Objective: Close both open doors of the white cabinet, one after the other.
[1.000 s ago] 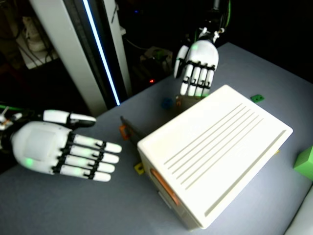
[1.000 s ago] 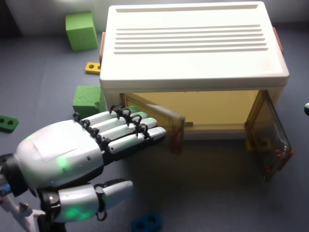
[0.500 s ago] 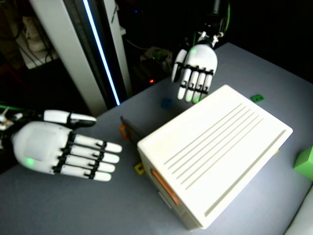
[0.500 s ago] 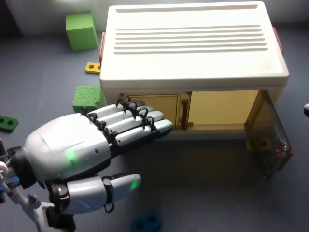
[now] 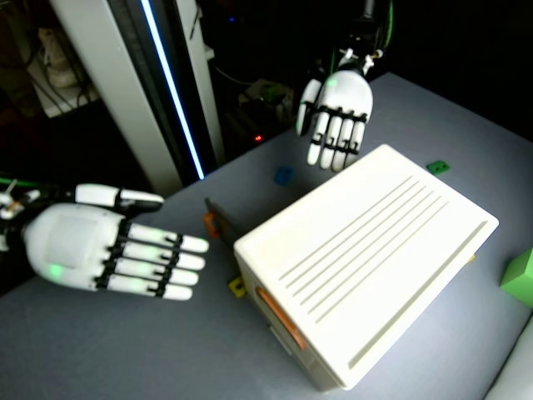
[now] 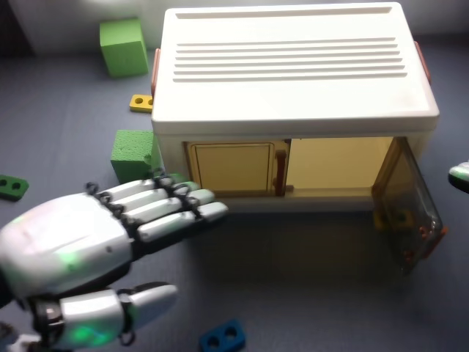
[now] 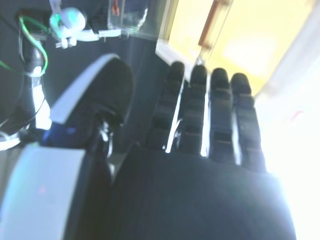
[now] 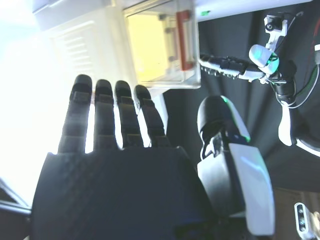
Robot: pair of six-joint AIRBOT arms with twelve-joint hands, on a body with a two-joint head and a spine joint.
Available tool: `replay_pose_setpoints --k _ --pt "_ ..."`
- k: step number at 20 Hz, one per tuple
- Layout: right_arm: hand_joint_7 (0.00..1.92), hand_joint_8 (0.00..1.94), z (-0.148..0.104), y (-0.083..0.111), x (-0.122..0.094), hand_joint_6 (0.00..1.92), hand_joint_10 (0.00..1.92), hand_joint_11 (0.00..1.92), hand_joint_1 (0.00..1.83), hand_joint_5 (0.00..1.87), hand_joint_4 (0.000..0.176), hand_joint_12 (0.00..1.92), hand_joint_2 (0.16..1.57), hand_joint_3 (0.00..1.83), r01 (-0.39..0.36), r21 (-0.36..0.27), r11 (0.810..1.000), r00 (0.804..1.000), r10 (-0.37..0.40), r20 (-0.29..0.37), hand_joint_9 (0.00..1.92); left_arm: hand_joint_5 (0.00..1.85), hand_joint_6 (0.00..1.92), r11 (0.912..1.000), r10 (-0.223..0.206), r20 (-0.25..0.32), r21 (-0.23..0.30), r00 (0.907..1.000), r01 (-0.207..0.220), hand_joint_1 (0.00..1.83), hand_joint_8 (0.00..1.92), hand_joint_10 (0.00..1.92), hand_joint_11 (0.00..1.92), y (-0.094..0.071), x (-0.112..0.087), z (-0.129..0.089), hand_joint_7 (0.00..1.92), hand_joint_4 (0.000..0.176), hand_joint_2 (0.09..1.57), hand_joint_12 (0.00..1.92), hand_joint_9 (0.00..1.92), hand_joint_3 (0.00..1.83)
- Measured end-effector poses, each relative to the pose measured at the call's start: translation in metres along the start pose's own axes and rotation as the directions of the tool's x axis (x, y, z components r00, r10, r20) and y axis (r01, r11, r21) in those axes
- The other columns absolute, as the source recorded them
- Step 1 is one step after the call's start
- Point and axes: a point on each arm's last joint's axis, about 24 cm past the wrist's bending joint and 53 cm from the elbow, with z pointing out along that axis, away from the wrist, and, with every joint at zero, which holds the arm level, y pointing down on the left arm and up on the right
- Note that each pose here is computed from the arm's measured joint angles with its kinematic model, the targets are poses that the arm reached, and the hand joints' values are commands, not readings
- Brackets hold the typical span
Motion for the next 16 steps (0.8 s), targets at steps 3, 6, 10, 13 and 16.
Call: replay_pose_setpoints --k 3,6,10,13,16 --pt "0.00 0.00 0.003 0.004 0.004 0.00 0.00 0.00 0.00 0.00 0.000 0.00 1.40 0.02 0.006 -0.016 1.000 1.000 -0.006 -0.020 0.00 0.02 0.00 0.9986 0.015 0.039 -0.051 0.9991 -0.013 0.00 0.00 0.00 0.06 0.010 -0.011 -0.012 0.00 0.000 1.57 0.05 0.00 0.23" --pt "0.00 0.00 0.005 0.006 0.008 0.00 0.00 0.00 0.00 0.00 0.000 0.00 1.40 0.01 0.009 -0.019 1.000 0.999 -0.009 -0.035 0.00 0.00 0.00 0.9958 0.022 0.085 -0.090 0.9961 -0.014 0.00 0.00 0.00 0.01 0.015 -0.021 -0.023 0.00 0.000 1.57 0.04 0.00 0.23" --pt "0.00 0.00 0.009 0.013 0.012 0.00 0.00 0.00 0.00 0.00 0.000 0.00 1.40 0.01 0.009 -0.044 0.999 0.999 -0.011 -0.048 0.00 0.00 0.00 0.9883 0.034 0.152 -0.152 0.9877 -0.011 0.00 0.00 0.00 0.02 0.026 -0.032 -0.040 0.00 0.000 1.57 0.01 0.00 0.16" --pt "0.00 0.00 0.013 0.020 0.016 0.00 0.00 0.00 0.00 0.00 0.000 0.00 1.41 0.01 0.010 -0.071 0.997 0.998 -0.015 -0.059 0.00 0.01 0.00 0.9804 0.048 0.200 -0.197 0.9785 -0.008 0.00 0.00 0.00 0.01 0.034 -0.042 -0.055 0.01 0.000 1.57 0.24 0.03 0.11" --pt "0.00 0.00 0.017 0.026 0.019 0.00 0.00 0.00 0.00 0.00 0.015 0.00 1.42 0.01 0.008 -0.095 0.995 0.998 -0.015 -0.066 0.00 0.00 0.00 0.9783 0.058 0.227 -0.207 0.9721 -0.010 0.00 0.00 0.00 0.00 0.034 -0.047 -0.063 0.00 0.000 1.57 0.21 0.00 0.11"
